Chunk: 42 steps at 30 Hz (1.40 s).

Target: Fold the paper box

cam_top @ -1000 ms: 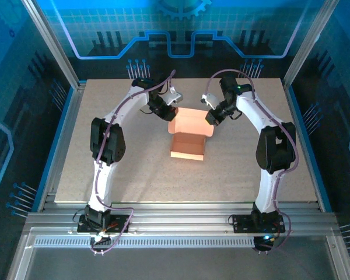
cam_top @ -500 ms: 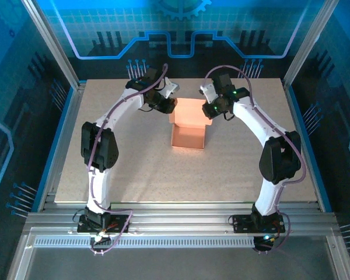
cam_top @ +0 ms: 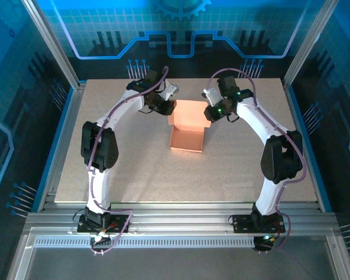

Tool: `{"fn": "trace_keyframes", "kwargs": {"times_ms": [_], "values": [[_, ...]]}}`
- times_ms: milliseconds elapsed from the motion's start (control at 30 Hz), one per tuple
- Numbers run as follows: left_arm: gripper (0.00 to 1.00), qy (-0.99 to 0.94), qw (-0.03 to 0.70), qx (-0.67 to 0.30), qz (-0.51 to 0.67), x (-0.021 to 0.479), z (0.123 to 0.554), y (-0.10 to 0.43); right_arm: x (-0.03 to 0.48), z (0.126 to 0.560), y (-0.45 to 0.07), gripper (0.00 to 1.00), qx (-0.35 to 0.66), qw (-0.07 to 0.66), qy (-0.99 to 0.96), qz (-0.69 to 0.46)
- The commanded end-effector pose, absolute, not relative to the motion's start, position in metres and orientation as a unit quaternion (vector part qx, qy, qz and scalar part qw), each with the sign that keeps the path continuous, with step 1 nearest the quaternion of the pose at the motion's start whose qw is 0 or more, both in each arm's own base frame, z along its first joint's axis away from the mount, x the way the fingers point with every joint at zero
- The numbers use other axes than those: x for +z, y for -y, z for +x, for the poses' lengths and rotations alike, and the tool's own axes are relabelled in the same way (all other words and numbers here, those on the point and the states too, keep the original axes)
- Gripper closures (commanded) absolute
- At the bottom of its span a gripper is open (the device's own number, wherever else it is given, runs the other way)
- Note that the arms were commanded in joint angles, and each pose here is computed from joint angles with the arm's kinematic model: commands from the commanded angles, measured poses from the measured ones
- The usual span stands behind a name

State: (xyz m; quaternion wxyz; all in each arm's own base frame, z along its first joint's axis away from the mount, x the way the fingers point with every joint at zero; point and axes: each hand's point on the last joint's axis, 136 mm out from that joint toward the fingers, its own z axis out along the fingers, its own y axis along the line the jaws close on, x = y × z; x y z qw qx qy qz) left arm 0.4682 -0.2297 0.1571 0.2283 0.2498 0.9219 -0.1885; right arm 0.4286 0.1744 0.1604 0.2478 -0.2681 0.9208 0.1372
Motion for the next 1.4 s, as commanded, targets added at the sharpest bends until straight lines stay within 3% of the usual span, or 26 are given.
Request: {"fn": "trace_keyframes", "kwargs": {"times_ms": [0,67,267,633,1000,1367], "values": [[1.0,-0.916,0.247,-0.184,0.258,0.173,0.465,0.229,0.185,0.422,-0.181,0.93,0.167,0.26,-0.909,-0.279],[1.0,-0.915,0.246,-0.185,0.26,0.173,0.464,0.229,0.183,0.421,-0.183,1.0,0.171,0.256,-0.909,-0.281],[1.0,-0.915,0.249,-0.185,0.256,0.174,0.465,0.229,0.176,0.422,-0.183,1.0,0.148,0.245,-0.916,-0.283],[1.0,-0.92,0.282,-0.207,0.175,0.191,0.47,0.233,0.187,0.44,-0.19,1.0,0.038,0.342,-0.923,-0.174],[1.0,-0.93,0.304,-0.185,0.094,0.191,0.467,0.237,0.17,0.435,-0.191,1.0,0.022,0.368,-0.929,-0.03],[1.0,-0.908,0.374,-0.187,0.023,0.197,0.459,0.232,0.175,0.423,-0.196,1.0,0.011,0.432,-0.901,0.025]]}}
